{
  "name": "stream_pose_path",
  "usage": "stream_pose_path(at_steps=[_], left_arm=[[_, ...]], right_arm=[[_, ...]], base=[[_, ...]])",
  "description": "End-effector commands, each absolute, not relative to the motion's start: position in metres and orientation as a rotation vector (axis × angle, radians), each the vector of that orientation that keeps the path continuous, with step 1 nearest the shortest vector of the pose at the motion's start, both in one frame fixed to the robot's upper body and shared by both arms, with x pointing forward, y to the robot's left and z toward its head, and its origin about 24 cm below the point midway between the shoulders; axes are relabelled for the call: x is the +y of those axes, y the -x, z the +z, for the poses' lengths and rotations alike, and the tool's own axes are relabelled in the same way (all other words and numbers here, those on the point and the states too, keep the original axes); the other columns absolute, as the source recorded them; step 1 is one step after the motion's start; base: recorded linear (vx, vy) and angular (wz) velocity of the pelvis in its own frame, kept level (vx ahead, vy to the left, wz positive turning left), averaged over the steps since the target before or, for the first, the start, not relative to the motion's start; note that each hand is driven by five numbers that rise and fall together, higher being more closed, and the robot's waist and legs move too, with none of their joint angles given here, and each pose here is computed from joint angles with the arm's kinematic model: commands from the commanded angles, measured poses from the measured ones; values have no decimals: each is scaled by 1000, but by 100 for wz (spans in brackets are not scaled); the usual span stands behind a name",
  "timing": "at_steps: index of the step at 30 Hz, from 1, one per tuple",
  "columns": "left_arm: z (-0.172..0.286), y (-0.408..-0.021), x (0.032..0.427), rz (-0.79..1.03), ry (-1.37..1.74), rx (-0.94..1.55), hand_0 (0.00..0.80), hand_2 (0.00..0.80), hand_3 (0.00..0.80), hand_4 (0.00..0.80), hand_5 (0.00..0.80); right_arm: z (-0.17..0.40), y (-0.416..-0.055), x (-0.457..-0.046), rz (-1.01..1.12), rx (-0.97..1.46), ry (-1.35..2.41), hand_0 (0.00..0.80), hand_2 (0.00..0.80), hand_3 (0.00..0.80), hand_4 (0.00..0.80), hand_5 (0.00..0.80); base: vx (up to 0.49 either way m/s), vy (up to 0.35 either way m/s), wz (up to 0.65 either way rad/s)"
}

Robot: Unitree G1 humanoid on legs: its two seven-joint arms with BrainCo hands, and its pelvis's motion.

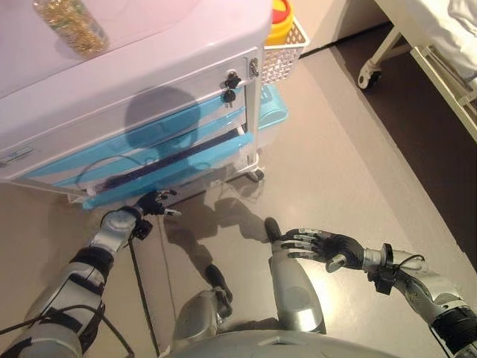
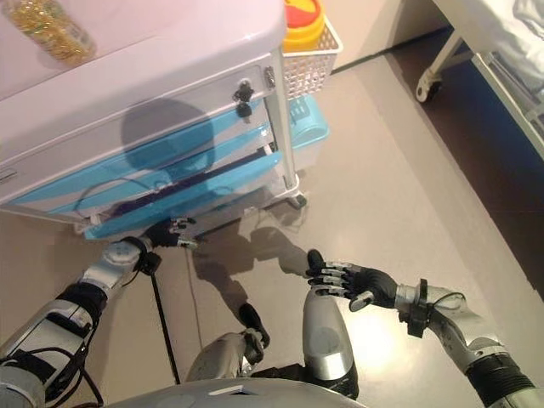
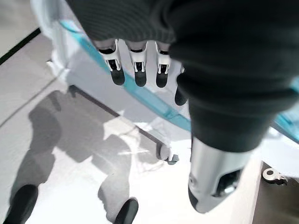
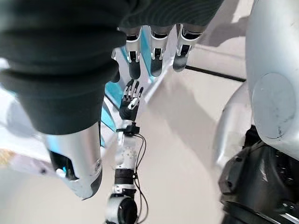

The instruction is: Open the drawer and pick up the medicine

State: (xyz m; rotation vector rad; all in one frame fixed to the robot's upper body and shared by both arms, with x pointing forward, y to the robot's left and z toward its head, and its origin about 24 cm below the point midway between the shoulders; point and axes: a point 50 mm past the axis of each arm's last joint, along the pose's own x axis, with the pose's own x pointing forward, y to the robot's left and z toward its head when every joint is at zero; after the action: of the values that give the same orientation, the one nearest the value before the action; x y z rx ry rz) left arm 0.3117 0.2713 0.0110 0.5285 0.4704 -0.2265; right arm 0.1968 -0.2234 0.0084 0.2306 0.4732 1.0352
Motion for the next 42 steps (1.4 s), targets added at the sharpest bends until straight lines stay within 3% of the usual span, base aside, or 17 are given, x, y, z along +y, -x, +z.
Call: stream_pose_path(at_steps=[1, 10, 14, 19, 25, 31, 36, 42], left_arm=[[37, -311, 317, -76, -555, 482, 0, 0, 0, 0, 0], [69, -322, 341, 35, -487, 423, 0, 0, 0, 0, 0], [71, -326, 334, -23, -473, 422, 0, 0, 0, 0, 0], [52, -324, 300, -224, -316, 423, 0, 0, 0, 0, 0], [-18, -280, 241, -450, -50, 540, 0, 0, 0, 0, 0], [-82, -208, 219, -504, 93, 712, 0, 0, 0, 0, 0], [-110, -161, 199, -492, 306, 803, 0, 0, 0, 0, 0], [-120, -139, 183, -470, 511, 817, 0, 0, 0, 0, 0]], right_arm=[[2, -187, -213, 1077, 418, -302, 0, 0, 0, 0, 0], [-15, -174, -206, 1037, 426, -336, 0, 0, 0, 0, 0], [-18, -178, -207, 957, 424, -327, 0, 0, 0, 0, 0], [-27, -178, -209, 856, 449, -355, 0, 0, 0, 0, 0], [-42, -175, -202, 833, 533, -311, 0, 0, 0, 0, 0], [-58, -176, -195, 710, 603, -397, 0, 0, 0, 0, 0], [-82, -161, -181, 643, 698, -458, 0, 0, 0, 0, 0], [-99, -152, -164, 607, 750, -597, 0, 0, 0, 0, 0]], base=[[-30, 9, -1], [-19, -15, 3], [-31, -29, 7], [8, -44, 10], [72, -69, 14], [79, -55, 16], [57, -40, 19], [32, -31, 18]])
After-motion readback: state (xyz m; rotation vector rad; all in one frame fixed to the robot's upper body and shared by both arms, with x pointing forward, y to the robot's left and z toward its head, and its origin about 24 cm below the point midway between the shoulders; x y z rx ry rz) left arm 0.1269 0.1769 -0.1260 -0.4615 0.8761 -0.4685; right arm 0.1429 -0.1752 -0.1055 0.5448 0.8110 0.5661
